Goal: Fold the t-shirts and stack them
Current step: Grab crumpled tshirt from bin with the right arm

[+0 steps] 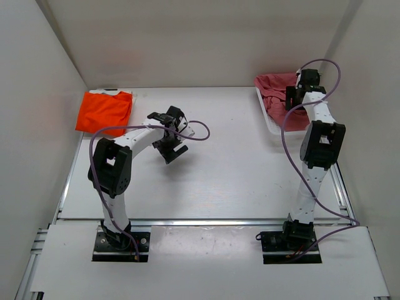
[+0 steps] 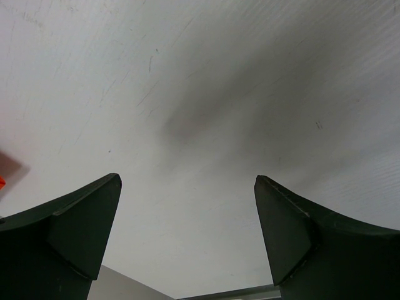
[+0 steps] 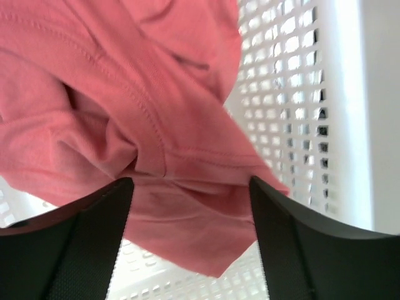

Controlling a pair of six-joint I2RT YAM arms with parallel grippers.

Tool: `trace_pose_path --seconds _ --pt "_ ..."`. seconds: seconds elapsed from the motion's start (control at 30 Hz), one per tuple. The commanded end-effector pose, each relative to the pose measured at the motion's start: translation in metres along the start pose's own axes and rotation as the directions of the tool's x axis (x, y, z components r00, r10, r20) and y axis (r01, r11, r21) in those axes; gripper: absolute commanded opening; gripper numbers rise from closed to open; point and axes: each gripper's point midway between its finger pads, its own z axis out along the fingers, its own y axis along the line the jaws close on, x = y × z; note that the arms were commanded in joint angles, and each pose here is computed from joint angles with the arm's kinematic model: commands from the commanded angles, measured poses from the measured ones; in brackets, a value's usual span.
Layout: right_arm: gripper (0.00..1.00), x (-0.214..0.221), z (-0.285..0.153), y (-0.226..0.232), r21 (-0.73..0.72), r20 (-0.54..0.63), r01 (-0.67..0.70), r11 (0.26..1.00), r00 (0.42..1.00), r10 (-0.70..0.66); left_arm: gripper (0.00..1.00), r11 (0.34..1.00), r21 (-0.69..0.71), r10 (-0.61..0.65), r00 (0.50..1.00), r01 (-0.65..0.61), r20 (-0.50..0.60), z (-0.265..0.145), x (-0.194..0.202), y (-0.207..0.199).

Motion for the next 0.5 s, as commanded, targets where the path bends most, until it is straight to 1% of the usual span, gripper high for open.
trace_pose_path --seconds 0.0,0.03,0.17,0.23,0.27,0.33,0.37,0.4,0.43,0.47 --pt "0.81 -0.028 -0.011 -0.003 -0.030 0.086 0.005 1.000 0.996 -0.003 0.99 0.999 -0.041 0.000 0.999 0.002 0.035 -0.019 0.003 0.009" --pt "0.83 -0.024 -0.005 0.003 -0.063 0.079 0.021 0.998 0.997 -0.016 0.99 0.999 -0.033 -0.001 0.999 0.003 0.047 -0.020 0.000 0.009" --pt "0.83 -0.021 0.014 0.019 -0.076 0.065 0.055 0.996 0.997 -0.050 0.98 0.999 -0.047 0.007 0.999 -0.006 0.031 -0.018 0.001 0.013" --pt "0.81 -0.028 0.024 0.023 -0.076 0.080 0.058 0.995 0.995 -0.052 0.99 0.999 -0.046 0.002 1.000 -0.001 0.023 -0.015 0.000 0.013" --pt "0.80 -0.025 0.026 0.025 -0.076 0.069 0.056 0.996 0.996 -0.051 0.98 0.999 -0.042 0.011 0.999 -0.009 0.031 -0.017 -0.003 0.011" --pt "0.75 -0.021 0.034 0.029 -0.077 0.059 0.060 0.995 0.997 -0.056 0.98 0.999 -0.050 0.009 1.000 -0.008 0.017 -0.015 -0.001 0.013" --pt "0.70 -0.021 0.035 0.031 -0.079 0.060 0.067 0.995 0.996 -0.062 0.99 0.999 -0.043 0.022 1.000 -0.022 0.008 -0.014 0.001 0.008" --pt "0.59 -0.016 0.039 0.031 -0.074 0.047 0.066 0.995 0.997 -0.063 0.98 0.999 -0.043 0.029 1.000 -0.029 0.012 -0.015 -0.001 0.008" --pt "0.53 -0.019 0.038 0.033 -0.084 0.055 0.069 0.994 0.996 -0.065 0.99 0.999 -0.044 0.028 1.000 -0.028 0.008 -0.014 0.000 0.007" --pt "0.36 -0.021 0.036 0.035 -0.093 0.059 0.078 0.993 0.996 -0.073 0.99 0.999 -0.043 0.029 1.000 -0.029 0.010 -0.012 -0.001 0.007"
